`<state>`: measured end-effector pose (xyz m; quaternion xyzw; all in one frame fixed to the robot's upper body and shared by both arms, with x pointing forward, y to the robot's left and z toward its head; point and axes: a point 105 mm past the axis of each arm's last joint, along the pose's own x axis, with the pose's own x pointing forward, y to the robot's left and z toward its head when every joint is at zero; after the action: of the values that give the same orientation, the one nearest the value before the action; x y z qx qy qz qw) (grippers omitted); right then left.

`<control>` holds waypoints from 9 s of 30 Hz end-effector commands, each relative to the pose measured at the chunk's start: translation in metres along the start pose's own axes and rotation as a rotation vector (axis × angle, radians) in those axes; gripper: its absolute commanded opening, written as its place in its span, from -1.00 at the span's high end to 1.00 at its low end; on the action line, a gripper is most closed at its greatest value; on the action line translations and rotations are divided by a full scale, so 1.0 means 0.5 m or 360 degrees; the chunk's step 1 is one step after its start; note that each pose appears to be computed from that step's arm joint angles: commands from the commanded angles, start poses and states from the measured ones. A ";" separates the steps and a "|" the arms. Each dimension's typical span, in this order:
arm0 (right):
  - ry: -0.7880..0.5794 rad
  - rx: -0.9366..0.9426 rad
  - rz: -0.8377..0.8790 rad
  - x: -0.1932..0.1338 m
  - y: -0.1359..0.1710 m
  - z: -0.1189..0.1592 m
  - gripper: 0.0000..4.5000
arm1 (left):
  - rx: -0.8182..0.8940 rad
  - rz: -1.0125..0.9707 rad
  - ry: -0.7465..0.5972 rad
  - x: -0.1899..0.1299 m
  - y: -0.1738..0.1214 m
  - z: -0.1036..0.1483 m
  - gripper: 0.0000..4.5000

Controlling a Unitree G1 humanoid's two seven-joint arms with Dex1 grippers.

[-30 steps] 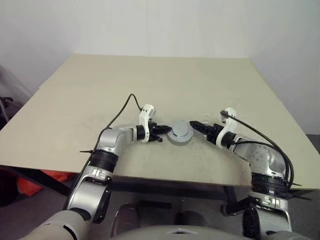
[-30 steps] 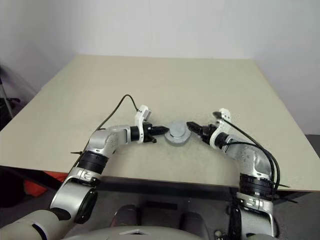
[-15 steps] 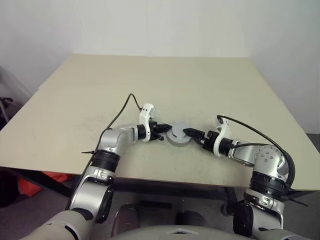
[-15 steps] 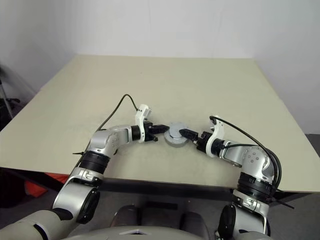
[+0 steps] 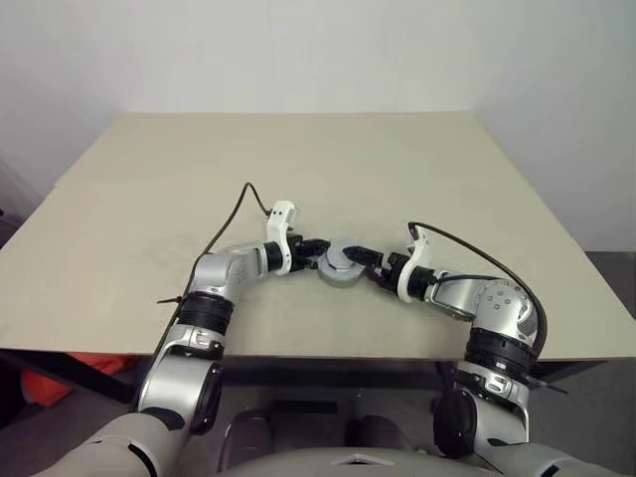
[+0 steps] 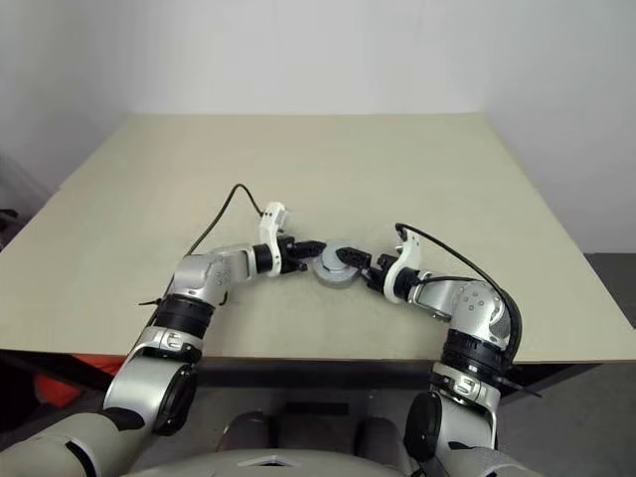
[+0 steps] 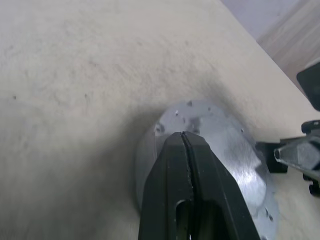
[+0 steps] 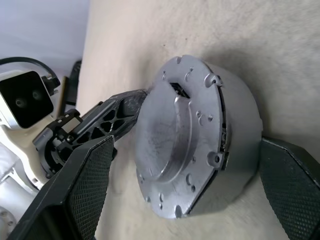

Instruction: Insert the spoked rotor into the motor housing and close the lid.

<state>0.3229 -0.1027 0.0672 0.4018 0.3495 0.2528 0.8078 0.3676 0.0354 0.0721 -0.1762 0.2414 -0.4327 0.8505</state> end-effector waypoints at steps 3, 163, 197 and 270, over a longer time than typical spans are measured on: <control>0.0211 0.0011 0.0224 0.057 0.075 -0.054 -0.99 | 0.0038 -0.0048 -0.0025 0.011 -0.018 0.017 1.00; -0.0348 -0.0286 0.0195 0.093 0.159 0.160 -1.00 | -0.0967 0.0843 -0.1484 -0.425 0.241 0.073 -0.96; -0.0315 -0.1941 0.0084 -0.070 0.072 0.211 -1.00 | 0.0854 0.0444 -0.0472 -0.241 0.081 0.134 -0.96; -0.0270 -0.1953 -0.0012 -0.084 0.048 0.181 -1.00 | 0.0833 0.0220 -0.0476 -0.158 0.012 0.097 -0.98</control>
<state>0.3611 -0.1599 0.1277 -0.1116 0.0982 0.3753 0.9149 0.3536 0.1079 0.1100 -0.0069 0.0396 -0.3911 0.9195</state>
